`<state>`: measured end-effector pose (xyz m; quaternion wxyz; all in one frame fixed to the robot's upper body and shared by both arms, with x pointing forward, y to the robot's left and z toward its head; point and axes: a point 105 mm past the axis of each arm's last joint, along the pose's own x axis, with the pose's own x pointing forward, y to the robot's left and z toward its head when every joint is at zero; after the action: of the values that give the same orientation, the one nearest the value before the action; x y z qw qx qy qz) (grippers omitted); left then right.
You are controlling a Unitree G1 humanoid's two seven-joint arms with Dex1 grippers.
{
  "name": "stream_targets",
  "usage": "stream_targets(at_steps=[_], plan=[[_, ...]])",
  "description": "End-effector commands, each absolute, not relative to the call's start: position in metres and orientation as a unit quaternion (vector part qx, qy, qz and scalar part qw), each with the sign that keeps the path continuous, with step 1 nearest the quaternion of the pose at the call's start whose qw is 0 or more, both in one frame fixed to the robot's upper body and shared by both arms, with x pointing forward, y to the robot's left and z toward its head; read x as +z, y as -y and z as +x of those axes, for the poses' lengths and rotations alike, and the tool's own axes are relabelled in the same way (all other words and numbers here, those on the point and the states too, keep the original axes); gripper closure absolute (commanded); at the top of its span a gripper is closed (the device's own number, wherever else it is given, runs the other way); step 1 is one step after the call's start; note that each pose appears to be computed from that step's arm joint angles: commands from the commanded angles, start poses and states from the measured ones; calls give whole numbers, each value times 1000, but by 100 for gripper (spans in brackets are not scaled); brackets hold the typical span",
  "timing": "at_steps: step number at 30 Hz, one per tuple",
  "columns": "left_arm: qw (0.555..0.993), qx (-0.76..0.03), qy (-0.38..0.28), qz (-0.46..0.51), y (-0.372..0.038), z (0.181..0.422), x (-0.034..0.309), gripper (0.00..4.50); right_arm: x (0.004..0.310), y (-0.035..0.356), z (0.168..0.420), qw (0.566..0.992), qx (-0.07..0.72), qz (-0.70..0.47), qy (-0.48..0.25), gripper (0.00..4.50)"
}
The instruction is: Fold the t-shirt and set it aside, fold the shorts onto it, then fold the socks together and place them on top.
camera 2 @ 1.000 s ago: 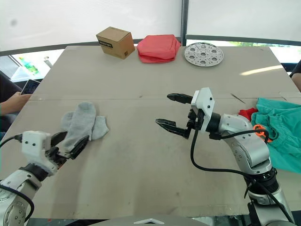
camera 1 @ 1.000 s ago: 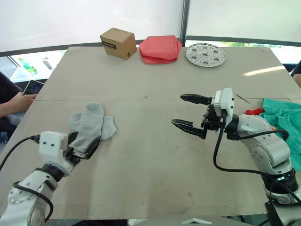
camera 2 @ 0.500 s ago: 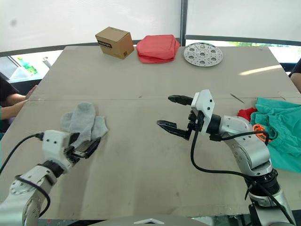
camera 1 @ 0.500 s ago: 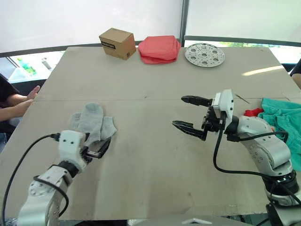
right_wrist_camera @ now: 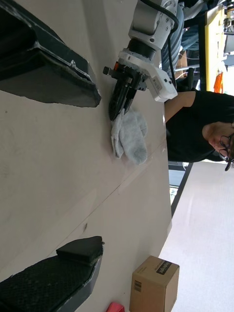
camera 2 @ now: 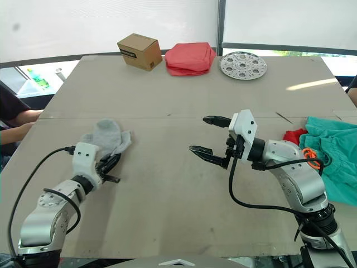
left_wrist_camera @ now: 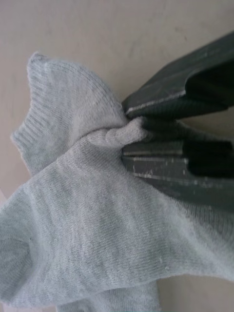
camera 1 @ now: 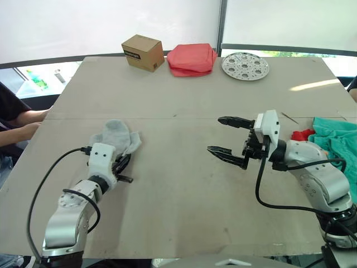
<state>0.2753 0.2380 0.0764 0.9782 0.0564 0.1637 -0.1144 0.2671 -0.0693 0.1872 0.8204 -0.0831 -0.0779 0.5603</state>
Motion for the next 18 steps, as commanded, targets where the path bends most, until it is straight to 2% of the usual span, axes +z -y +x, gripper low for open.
stream_targets(at_steps=[1, 3, 7, 12, 15, 17, 18], plan=[[962, -206, -179, 10, -185, 274, 78, 449, 200, 76, 262, 826, 545, -101, 105, 0], [952, -245, -185, 2, -158, 277, 84, 449, 199, 81, 262, 832, 536, -105, 100, 0], [941, -274, -197, -1, -118, 296, 87, 449, 196, 89, 263, 841, 521, -113, 89, 0], [937, -279, -209, 18, -77, 327, 77, 449, 192, 98, 267, 857, 495, -130, 66, 0], [933, -292, -212, 19, -62, 331, 74, 449, 187, 99, 265, 861, 486, -138, 51, 0], [931, -300, -209, 12, -59, 329, 75, 368, 184, 101, 265, 870, 474, -130, 38, 0], [933, -298, -201, 7, -61, 329, 79, 341, 183, 102, 266, 875, 466, -131, 36, 0]])
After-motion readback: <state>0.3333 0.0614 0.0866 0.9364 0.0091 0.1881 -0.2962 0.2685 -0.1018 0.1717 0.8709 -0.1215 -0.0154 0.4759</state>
